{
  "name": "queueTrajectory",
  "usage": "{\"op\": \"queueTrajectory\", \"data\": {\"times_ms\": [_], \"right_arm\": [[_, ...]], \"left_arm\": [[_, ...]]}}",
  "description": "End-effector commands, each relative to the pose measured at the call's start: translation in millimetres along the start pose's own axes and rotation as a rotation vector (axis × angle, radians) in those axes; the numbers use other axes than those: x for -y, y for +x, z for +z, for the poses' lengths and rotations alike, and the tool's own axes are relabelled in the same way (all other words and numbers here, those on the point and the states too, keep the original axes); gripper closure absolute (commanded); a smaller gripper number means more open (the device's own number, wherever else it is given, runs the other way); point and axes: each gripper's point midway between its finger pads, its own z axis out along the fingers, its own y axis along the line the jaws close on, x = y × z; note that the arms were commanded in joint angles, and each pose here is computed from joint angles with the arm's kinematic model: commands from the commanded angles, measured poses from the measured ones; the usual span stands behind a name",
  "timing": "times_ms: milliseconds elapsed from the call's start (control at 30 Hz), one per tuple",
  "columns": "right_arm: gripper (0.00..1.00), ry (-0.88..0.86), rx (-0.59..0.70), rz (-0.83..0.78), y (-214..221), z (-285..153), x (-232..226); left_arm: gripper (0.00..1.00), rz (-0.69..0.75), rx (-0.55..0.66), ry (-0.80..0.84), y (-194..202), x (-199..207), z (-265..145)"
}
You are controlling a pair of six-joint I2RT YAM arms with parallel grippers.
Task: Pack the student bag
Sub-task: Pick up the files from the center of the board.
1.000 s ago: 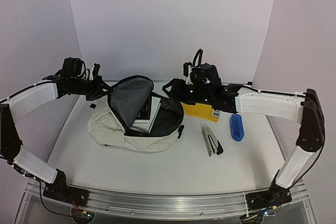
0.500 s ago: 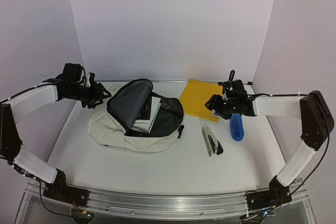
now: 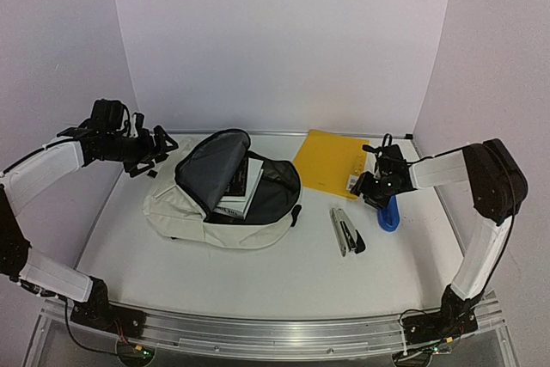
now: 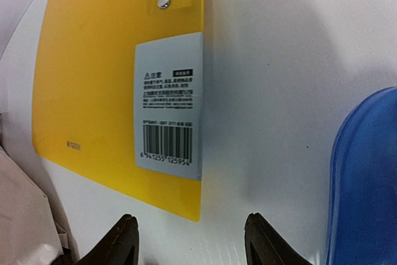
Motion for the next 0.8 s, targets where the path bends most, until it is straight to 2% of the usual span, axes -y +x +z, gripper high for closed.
{"op": "queueTrajectory", "data": {"times_ms": [0, 400, 567, 767], "right_arm": [[0.43, -0.007, 0.032, 0.0, -19.2, 6.2, -3.8], [0.57, -0.013, 0.014, 0.008, -23.1, 28.4, 0.0], [0.69, -0.012, 0.003, 0.016, -22.2, 37.1, 2.1], [0.9, 0.002, 0.008, 0.045, -21.6, 39.1, 8.2]], "left_arm": [[0.0, 0.012, 0.053, -0.008, -9.2, 2.8, -15.9], [0.0, 0.001, 0.057, -0.017, -10.5, -0.8, -16.5], [0.0, 0.001, 0.061, -0.019, -10.9, -0.1, -18.1], [0.0, 0.003, 0.068, -0.029, -11.4, -2.0, -20.2]]}}
